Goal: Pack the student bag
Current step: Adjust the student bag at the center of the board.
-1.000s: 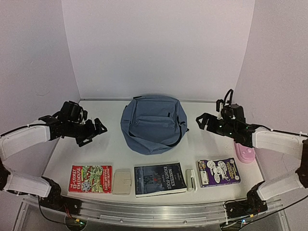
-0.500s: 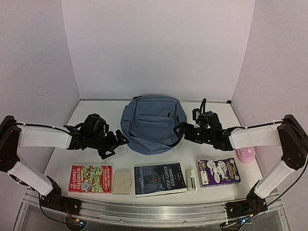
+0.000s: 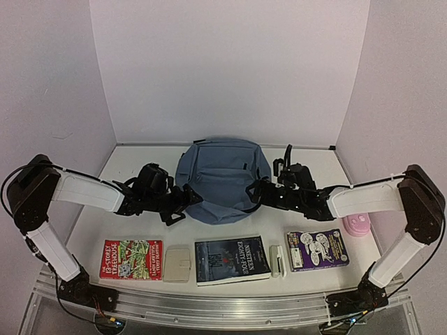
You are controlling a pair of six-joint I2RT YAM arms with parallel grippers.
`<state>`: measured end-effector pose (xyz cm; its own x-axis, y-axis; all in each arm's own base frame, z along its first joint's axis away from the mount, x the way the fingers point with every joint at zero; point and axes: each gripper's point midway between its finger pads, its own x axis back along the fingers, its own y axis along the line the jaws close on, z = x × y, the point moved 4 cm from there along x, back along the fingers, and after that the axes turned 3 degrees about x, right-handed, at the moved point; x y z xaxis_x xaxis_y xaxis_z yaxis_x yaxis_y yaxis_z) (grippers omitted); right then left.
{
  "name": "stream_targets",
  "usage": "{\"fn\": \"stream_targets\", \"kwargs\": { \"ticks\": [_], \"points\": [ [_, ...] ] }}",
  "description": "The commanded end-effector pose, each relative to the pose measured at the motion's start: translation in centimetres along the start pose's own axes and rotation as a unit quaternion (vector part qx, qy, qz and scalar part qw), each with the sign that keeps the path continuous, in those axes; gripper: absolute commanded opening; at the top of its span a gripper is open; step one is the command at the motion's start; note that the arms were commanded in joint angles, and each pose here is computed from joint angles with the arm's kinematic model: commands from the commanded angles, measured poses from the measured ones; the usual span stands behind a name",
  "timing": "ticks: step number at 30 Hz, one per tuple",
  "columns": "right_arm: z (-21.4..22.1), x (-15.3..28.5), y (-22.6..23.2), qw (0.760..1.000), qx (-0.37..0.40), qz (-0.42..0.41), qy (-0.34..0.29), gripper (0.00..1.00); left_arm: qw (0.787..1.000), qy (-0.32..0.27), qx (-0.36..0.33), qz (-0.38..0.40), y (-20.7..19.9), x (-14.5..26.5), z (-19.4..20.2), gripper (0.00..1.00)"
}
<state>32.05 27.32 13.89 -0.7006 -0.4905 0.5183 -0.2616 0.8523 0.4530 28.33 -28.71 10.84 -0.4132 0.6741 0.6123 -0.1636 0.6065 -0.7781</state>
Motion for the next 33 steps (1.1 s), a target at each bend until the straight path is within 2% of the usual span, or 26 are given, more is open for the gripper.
{"fn": "stream_targets", "kwargs": {
  "ticks": [1,3,9,12,14,17,21,26,31,32,33],
  "points": [
    [-0.2,-0.3,0.5,1.000,-0.001,0.002,-0.017,0.98,0.998,-0.022,-0.004,0.051,-3.1,-0.3,-0.9,0.94],
    [0.0,-0.4,0.5,1.000,0.001,0.002,-0.014,0.98,0.999,-0.028,0.001,0.043,-2.7,-0.6,-1.1,0.89],
    [-0.3,0.2,1.2,1.000,0.008,0.004,-0.024,0.98,1.000,-0.027,-0.011,0.011,-2.0,-2.1,-1.5,0.46],
    [-1.2,1.2,1.6,0.999,0.013,0.002,-0.040,0.98,0.999,-0.038,-0.014,0.000,-1.7,-2.4,-1.9,0.34],
    [-1.9,2.0,1.9,0.999,0.016,0.000,-0.051,0.98,0.999,-0.044,-0.020,-0.002,-1.6,-2.4,-2.1,0.21],
    [-2.5,2.9,1.9,0.998,0.017,0.001,-0.060,0.98,0.998,-0.024,-0.049,-0.005,-2.0,-2.5,-2.3,0.03],
    [-3.3,4.0,1.4,0.997,0.023,0.031,-0.067,0.98,0.995,0.005,-0.100,-0.030,-1.6,-1.2,-2.3,0.00],
    [-5.1,4.7,0.3,0.988,0.059,0.131,-0.059,0.98,0.988,0.073,-0.134,-0.039,0.4,2.8,-4.3,0.00],
    [-5.9,4.4,0.8,0.986,0.076,0.144,-0.046,0.98,0.976,0.106,-0.159,-0.103,2.5,5.6,-7.3,0.00],
    [-5.9,4.1,1.0,0.986,0.076,0.142,-0.043,0.98,0.976,0.101,-0.155,-0.117,3.0,5.9,-8.1,0.03],
    [-5.8,3.7,1.0,0.986,0.076,0.142,-0.039,0.98,0.977,0.094,-0.145,-0.125,3.4,6.1,-8.7,0.09]
  ]
}}
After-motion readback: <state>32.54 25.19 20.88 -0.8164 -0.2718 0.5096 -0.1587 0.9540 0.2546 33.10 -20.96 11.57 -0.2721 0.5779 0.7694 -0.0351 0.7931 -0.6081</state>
